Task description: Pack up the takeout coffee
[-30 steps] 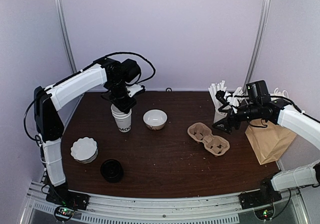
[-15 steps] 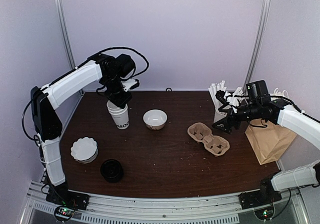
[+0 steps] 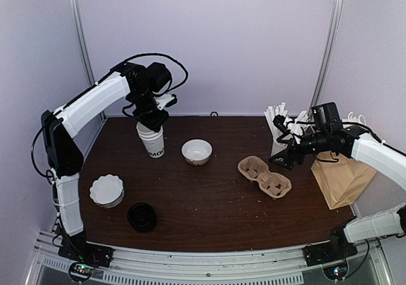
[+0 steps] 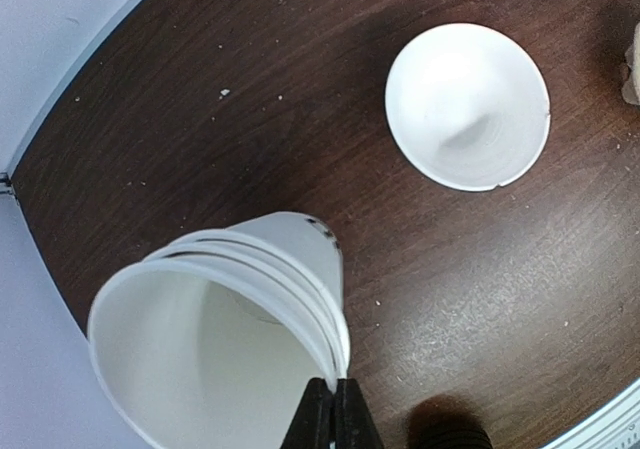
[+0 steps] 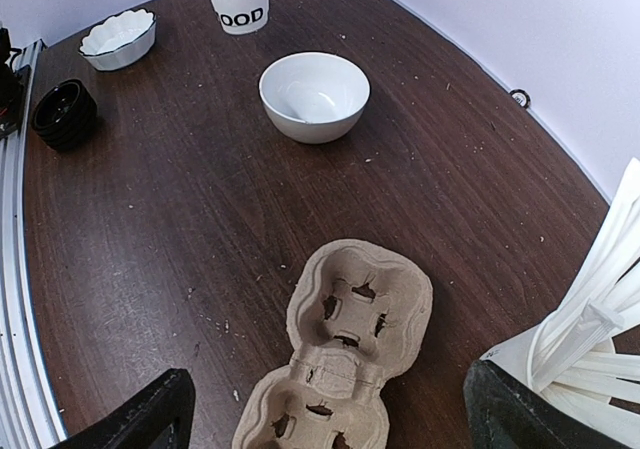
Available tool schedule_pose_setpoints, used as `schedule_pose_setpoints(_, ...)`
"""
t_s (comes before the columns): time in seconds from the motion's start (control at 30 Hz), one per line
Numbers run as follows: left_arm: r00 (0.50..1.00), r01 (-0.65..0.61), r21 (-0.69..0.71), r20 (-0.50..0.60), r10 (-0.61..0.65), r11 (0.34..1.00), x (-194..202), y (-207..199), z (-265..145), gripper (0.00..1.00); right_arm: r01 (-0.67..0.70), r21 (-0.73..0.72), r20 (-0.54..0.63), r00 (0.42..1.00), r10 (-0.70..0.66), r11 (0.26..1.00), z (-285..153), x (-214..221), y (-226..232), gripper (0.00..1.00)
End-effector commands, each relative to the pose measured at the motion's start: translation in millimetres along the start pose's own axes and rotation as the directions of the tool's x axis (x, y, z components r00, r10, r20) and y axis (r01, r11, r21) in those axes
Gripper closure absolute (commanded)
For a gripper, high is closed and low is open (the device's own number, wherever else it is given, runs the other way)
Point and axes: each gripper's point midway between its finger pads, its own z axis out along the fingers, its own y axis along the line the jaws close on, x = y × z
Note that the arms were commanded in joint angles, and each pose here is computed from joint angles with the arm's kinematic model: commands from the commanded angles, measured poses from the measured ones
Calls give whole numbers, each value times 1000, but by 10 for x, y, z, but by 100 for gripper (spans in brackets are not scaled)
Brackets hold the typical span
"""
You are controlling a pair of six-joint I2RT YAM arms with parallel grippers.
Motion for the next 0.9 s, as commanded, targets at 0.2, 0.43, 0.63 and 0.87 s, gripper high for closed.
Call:
schedule_pose_setpoints(0.2, 996, 93, 79, -12, -92, 993, -71, 79, 108, 100, 7, -3, 4, 1000, -7, 1000, 29, 19, 13, 2)
schedule_pose_setpoints(0.43, 995, 95, 188, -50, -87, 978, -30, 13, 206, 100, 0, -11, 3, 1000, 0, 1000, 54, 23, 22, 2)
schedule_pose_setpoints(0.63, 1000, -2, -217, -30, -5, 976, -30, 387, 145, 100, 0, -21, 0, 1000, 0, 1000, 87, 29, 46, 2)
schedule_pose_setpoints(0.87, 999, 22, 96, 38, -25, 995, -139, -167, -65, 100, -40, -16, 3, 999, 40, 999, 136, -29, 37, 2)
